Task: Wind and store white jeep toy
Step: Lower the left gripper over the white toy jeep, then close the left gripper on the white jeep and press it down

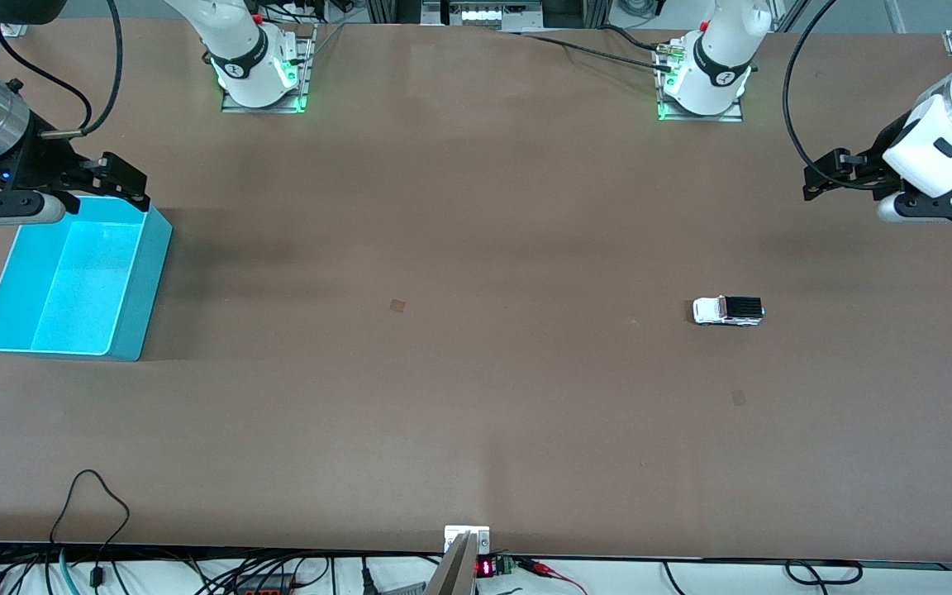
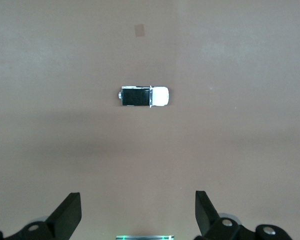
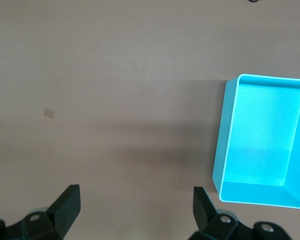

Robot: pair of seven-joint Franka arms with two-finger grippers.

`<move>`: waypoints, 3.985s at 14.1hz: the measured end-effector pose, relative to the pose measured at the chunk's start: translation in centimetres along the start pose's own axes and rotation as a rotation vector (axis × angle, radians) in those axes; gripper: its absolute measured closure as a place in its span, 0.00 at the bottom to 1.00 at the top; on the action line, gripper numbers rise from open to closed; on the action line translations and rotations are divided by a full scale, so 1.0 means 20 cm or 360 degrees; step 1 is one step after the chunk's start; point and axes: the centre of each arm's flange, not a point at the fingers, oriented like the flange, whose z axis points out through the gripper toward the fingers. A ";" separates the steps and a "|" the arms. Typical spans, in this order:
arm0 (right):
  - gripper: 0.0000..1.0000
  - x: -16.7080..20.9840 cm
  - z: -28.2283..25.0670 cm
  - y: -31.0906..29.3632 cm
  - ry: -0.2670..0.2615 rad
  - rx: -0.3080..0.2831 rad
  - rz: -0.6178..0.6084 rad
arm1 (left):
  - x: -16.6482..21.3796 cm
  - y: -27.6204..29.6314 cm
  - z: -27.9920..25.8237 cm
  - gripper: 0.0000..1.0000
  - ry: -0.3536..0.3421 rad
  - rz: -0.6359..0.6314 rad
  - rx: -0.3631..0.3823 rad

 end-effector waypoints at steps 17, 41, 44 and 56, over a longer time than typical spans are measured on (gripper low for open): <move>0.00 0.00 0.00 0.00 -0.0001 0.0000 0.0000 | 0.31 -0.17 0.90 0.00 -0.0058 0.1711 -0.0049; 0.00 0.00 0.00 0.00 -0.0001 0.0000 0.0000 | 0.35 -0.11 1.83 0.51 0.0099 0.2604 0.0237; 0.00 0.00 0.00 0.00 -0.0001 0.0000 0.0000 | 0.35 -0.13 1.84 0.51 0.0092 0.2662 0.0238; 0.00 0.00 0.00 0.00 -0.0001 0.0000 0.0000 | 0.37 -0.80 1.83 0.51 0.0074 0.2682 0.0236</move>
